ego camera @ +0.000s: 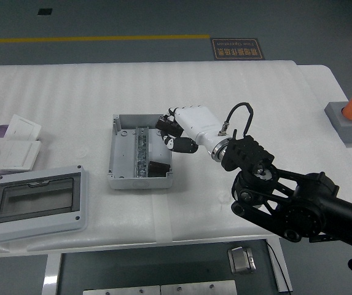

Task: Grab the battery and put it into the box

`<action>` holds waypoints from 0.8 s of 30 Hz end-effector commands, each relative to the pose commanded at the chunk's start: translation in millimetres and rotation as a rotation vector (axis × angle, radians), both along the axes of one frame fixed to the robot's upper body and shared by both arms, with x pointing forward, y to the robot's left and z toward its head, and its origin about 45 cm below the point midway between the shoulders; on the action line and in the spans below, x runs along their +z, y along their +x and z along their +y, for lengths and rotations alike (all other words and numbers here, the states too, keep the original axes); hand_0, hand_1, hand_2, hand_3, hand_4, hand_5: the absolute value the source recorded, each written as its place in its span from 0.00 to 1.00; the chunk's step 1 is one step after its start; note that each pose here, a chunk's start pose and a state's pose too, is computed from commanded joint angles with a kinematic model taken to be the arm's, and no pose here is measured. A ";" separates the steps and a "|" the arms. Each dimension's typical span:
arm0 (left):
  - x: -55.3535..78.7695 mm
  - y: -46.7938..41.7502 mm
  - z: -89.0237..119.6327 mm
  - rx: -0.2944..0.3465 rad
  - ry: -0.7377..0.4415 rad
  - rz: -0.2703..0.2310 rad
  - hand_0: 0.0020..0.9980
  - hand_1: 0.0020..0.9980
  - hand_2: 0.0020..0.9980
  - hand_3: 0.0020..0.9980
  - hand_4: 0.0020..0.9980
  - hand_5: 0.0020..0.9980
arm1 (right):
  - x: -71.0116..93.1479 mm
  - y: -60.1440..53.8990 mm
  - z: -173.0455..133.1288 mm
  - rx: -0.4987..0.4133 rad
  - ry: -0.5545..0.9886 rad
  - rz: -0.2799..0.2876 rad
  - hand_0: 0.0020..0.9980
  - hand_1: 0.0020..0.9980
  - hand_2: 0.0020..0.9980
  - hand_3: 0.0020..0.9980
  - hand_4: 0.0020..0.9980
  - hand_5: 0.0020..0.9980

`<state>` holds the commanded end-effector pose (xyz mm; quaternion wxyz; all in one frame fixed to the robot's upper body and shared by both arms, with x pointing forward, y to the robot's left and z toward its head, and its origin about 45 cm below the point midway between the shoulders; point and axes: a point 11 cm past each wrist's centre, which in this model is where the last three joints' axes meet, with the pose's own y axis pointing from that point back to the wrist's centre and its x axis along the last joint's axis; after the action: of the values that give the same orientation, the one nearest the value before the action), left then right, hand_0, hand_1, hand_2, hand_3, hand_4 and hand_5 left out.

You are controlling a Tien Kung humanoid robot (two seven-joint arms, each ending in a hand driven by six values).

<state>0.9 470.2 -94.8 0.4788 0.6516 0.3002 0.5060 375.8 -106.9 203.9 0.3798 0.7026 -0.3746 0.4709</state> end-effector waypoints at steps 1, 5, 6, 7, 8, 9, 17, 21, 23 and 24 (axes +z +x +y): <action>0.1 -0.6 0.2 0.000 0.001 0.002 0.63 0.66 0.54 0.59 0.49 0.42 | -2.7 -0.9 2.5 0.002 0.001 0.007 0.51 0.49 0.47 0.68 0.48 0.40; -0.1 -3.9 0.3 -0.002 0.004 0.024 0.63 0.66 0.54 0.59 0.49 0.42 | -18.6 -4.9 7.9 -0.001 -0.009 0.043 0.51 0.49 0.47 0.68 0.48 0.40; -0.1 -4.6 0.2 -0.001 0.005 0.028 0.63 0.66 0.54 0.59 0.49 0.43 | -21.4 -5.7 8.2 -0.002 -0.013 0.048 0.76 0.76 0.77 0.86 0.72 0.59; -0.2 -5.4 0.1 0.000 0.004 0.032 0.63 0.66 0.54 0.59 0.49 0.43 | -23.9 -6.5 8.3 -0.003 -0.017 0.052 0.76 0.76 0.77 0.86 0.72 0.59; -0.3 -6.3 -0.1 0.000 0.004 0.036 0.63 0.66 0.54 0.59 0.49 0.43 | -26.0 -7.2 8.4 -0.003 -0.020 0.055 0.76 0.76 0.77 0.86 0.72 0.59; -0.4 -7.3 -0.3 0.001 0.004 0.040 0.63 0.66 0.54 0.59 0.49 0.43 | -27.9 -8.1 8.6 -0.003 -0.023 0.057 0.76 0.76 0.77 0.86 0.72 0.59; -1.1 -9.7 -1.6 0.002 0.002 0.050 0.63 0.66 0.54 0.59 0.50 0.43 | -29.5 -8.9 8.2 -0.007 -0.013 0.060 1.00 0.91 0.94 0.99 0.80 0.62; -1.3 -9.9 -2.1 0.002 0.001 0.051 0.63 0.66 0.54 0.59 0.50 0.43 | -27.2 -8.8 6.4 -0.011 0.004 0.056 1.00 0.93 0.95 0.99 0.82 0.64; -1.4 -10.1 -2.4 0.001 0.000 0.052 0.63 0.66 0.54 0.59 0.50 0.43 | -21.4 -6.3 0.3 -0.027 0.029 0.045 1.00 0.93 0.95 0.99 0.82 0.64; -1.5 -10.2 -2.6 0.001 0.000 0.052 0.63 0.66 0.54 0.59 0.50 0.43 | -17.6 -4.1 -5.3 -0.042 0.045 0.037 1.00 0.92 0.95 0.99 0.83 0.64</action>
<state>-9.2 467.7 -96.3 0.4704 0.6644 0.3132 0.4891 371.6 -112.2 186.2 0.3806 0.7117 -0.3924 0.4411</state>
